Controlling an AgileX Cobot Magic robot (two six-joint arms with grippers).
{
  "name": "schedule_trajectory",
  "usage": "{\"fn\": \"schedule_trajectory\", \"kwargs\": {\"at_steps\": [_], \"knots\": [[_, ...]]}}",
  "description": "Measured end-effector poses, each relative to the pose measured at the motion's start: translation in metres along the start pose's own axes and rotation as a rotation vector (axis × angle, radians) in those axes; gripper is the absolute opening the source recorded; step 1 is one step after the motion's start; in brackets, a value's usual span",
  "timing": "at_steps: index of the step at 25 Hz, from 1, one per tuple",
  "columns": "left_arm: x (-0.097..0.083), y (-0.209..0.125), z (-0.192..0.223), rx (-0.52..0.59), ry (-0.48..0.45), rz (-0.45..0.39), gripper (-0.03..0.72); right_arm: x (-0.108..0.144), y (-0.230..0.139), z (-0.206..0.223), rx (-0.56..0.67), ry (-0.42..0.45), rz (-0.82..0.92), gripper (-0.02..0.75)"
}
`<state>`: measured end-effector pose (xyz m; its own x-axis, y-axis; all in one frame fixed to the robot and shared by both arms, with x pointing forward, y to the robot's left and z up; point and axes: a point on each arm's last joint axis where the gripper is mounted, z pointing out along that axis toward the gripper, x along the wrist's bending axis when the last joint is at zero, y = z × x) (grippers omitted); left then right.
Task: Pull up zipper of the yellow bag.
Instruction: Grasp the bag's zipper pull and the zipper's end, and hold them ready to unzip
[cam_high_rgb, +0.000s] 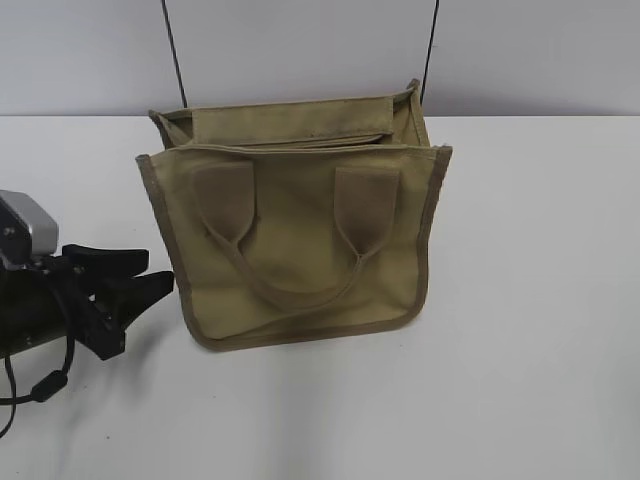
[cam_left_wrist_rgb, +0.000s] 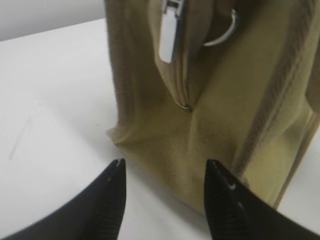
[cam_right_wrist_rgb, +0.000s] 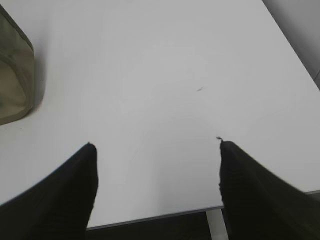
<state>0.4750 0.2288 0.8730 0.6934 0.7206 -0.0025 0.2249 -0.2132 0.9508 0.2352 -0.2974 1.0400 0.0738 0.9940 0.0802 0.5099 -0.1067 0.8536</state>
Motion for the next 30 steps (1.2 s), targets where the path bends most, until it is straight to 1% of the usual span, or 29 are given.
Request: {"fn": "schedule_trajectory", "kwargs": {"at_steps": [4,6,9,13,16,20,23,26,30], "knots": [[0.005,-0.002,0.013,-0.005,-0.057,0.029,0.336,0.000,0.000,0.000,0.000,0.000,0.000,0.554],[0.008,0.001,0.018,-0.023,-0.066,0.050,0.326,0.000,0.000,0.000,0.000,0.000,0.000,0.554],[0.015,0.008,0.025,-0.051,-0.064,0.076,0.322,0.000,0.000,0.000,0.000,0.000,0.000,0.554],[0.018,0.015,0.031,-0.079,-0.092,0.088,0.320,0.000,0.000,0.000,0.000,0.000,0.000,0.554],[0.019,0.020,0.036,-0.093,-0.107,0.074,0.320,0.000,0.000,0.000,0.000,0.000,0.000,0.554],[0.014,0.029,0.048,-0.122,-0.129,0.091,0.320,0.000,0.000,0.000,0.000,0.000,0.000,0.554],[0.015,0.036,0.055,-0.151,-0.095,0.085,0.320,0.000,0.000,0.000,0.000,0.000,0.000,0.554],[0.017,0.038,0.056,-0.158,-0.075,0.076,0.320,0.000,0.000,0.000,0.000,0.000,0.000,0.554],[0.017,0.027,0.060,-0.137,-0.078,0.052,0.319,0.000,0.000,0.000,0.000,0.000,0.000,0.554]]}}
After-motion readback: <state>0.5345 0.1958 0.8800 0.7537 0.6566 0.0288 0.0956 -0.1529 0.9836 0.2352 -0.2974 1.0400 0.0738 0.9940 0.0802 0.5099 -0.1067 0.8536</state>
